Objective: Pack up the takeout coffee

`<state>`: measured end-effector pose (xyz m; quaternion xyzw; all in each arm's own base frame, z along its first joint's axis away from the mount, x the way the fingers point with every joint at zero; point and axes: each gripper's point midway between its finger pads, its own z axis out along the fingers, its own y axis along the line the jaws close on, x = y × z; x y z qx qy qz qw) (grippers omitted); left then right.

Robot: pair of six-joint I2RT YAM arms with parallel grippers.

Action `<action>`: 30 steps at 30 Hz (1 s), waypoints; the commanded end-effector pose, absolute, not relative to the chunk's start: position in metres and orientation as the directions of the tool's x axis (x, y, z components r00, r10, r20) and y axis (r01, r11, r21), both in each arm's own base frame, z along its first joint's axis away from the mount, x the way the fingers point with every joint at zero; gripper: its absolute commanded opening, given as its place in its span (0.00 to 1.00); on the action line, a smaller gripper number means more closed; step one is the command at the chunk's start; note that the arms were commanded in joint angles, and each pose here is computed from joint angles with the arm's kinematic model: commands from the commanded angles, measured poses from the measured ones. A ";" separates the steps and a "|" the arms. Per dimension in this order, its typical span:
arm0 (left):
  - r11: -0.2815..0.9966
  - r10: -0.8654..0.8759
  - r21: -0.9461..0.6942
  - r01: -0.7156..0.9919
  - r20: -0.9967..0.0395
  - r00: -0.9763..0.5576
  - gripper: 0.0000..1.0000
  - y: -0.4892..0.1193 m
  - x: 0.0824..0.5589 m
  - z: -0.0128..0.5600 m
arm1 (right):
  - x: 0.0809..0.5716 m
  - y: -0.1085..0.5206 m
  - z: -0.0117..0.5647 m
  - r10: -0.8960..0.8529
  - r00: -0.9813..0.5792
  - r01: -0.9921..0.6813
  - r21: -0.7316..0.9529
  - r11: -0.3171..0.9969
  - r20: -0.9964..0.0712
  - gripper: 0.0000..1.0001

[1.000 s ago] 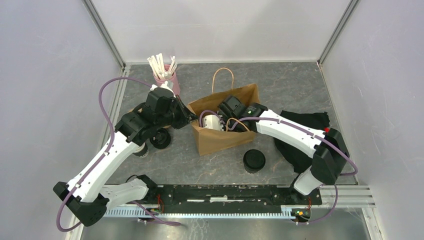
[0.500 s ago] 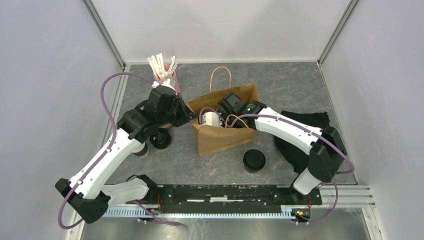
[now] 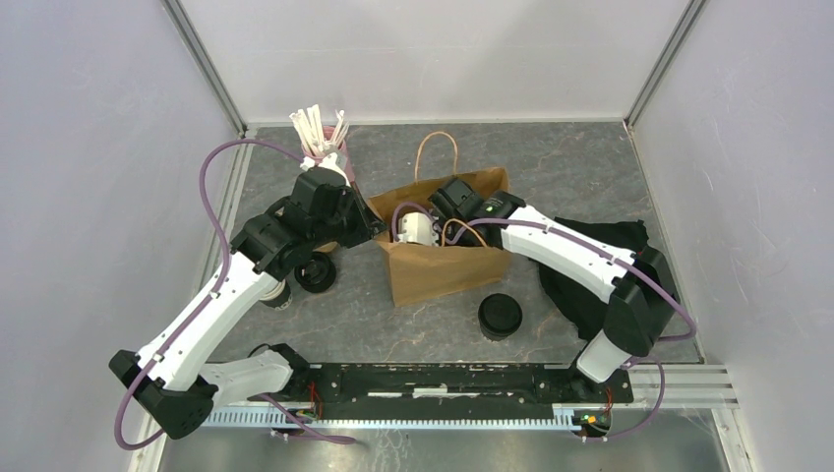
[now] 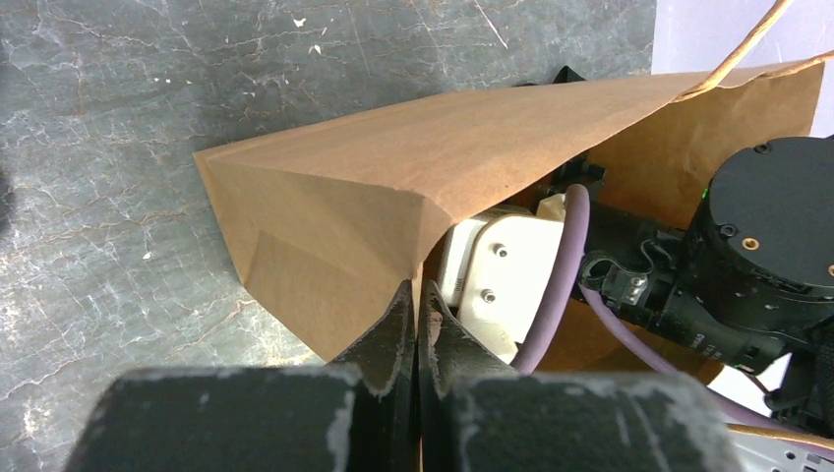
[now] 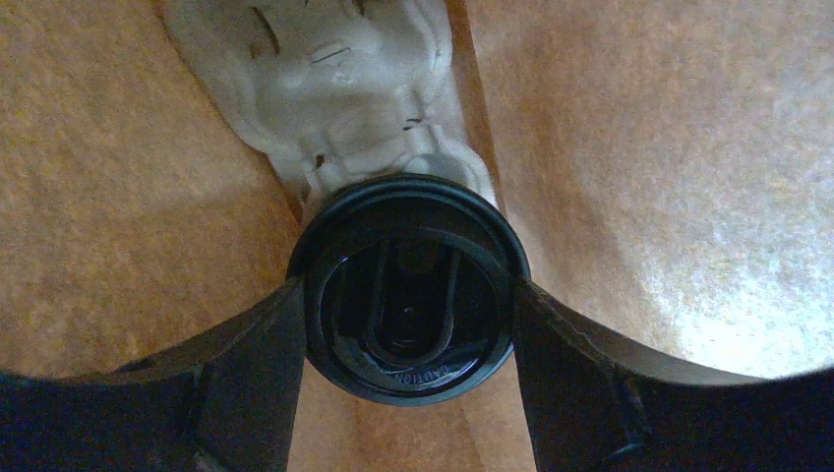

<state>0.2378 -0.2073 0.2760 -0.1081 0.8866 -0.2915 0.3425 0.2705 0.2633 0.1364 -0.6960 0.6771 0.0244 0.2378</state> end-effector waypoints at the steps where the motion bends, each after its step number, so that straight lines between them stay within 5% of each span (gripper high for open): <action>1: 0.814 -0.360 -0.574 0.090 -0.620 -0.697 0.02 -0.209 0.248 0.294 | 0.259 0.256 0.164 -0.925 0.013 -0.955 -0.279 0.100 -0.379 0.69; 10: 0.813 -0.341 -0.572 0.110 -0.619 -0.707 0.02 -0.210 0.244 0.293 | 0.258 0.260 0.199 -0.887 0.003 -0.936 -0.313 0.160 -0.461 0.97; 30: 0.837 -0.356 -0.542 0.077 -0.645 -0.676 0.02 -0.193 0.243 0.293 | 0.261 0.261 0.327 -0.698 -0.132 -0.831 -0.305 0.465 -0.704 0.98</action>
